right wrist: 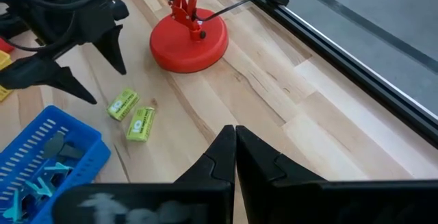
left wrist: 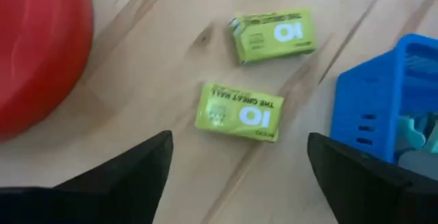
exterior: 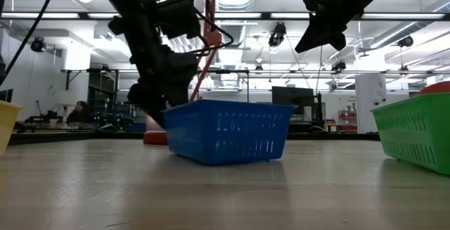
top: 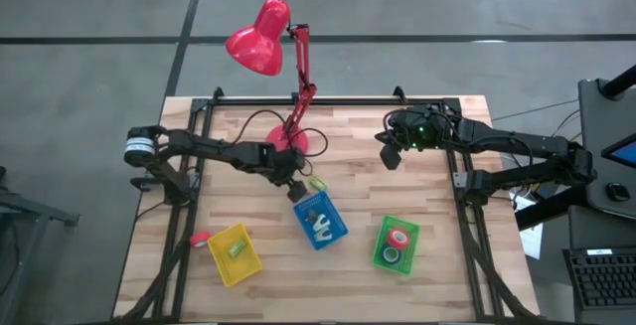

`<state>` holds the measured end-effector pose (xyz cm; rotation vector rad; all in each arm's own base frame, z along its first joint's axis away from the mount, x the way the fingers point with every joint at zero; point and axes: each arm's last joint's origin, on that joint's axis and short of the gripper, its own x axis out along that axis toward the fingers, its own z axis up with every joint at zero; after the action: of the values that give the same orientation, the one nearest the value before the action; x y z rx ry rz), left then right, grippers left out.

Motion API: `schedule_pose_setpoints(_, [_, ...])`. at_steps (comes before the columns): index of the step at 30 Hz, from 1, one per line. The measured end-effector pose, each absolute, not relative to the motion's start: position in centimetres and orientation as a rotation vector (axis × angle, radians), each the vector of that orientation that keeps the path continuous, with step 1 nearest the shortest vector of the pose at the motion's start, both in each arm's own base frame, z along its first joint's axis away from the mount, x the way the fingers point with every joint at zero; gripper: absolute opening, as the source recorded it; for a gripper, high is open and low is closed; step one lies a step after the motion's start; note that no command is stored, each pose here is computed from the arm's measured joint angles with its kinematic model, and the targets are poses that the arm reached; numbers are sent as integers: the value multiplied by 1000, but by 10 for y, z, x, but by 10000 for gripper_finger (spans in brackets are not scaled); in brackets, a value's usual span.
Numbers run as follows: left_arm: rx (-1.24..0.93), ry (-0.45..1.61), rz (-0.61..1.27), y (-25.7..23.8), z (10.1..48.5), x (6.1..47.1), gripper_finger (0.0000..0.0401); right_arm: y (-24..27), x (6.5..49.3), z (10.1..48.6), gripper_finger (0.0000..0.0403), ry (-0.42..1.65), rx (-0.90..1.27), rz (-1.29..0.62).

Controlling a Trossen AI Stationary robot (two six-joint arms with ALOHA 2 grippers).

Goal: Pick and place Stapler, Stapler remover, tape
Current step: Put the left green staple pin box into the yellow bin

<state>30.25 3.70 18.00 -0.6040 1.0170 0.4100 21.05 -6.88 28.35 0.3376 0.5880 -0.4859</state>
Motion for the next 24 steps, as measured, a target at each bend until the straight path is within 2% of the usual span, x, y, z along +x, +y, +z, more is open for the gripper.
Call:
schedule_pose_setpoints(7, [-459,1013,310,35,179,307,344,-69,211,284,8,588,338,-486])
schedule_pose_setpoints(18, [-444,1085,253,40,153,314,344,-69,210,283,8,582,371,-495])
schedule_pose_setpoints(24, [-438,1084,249,40,151,316,342,-69,210,283,8,585,371,-495])
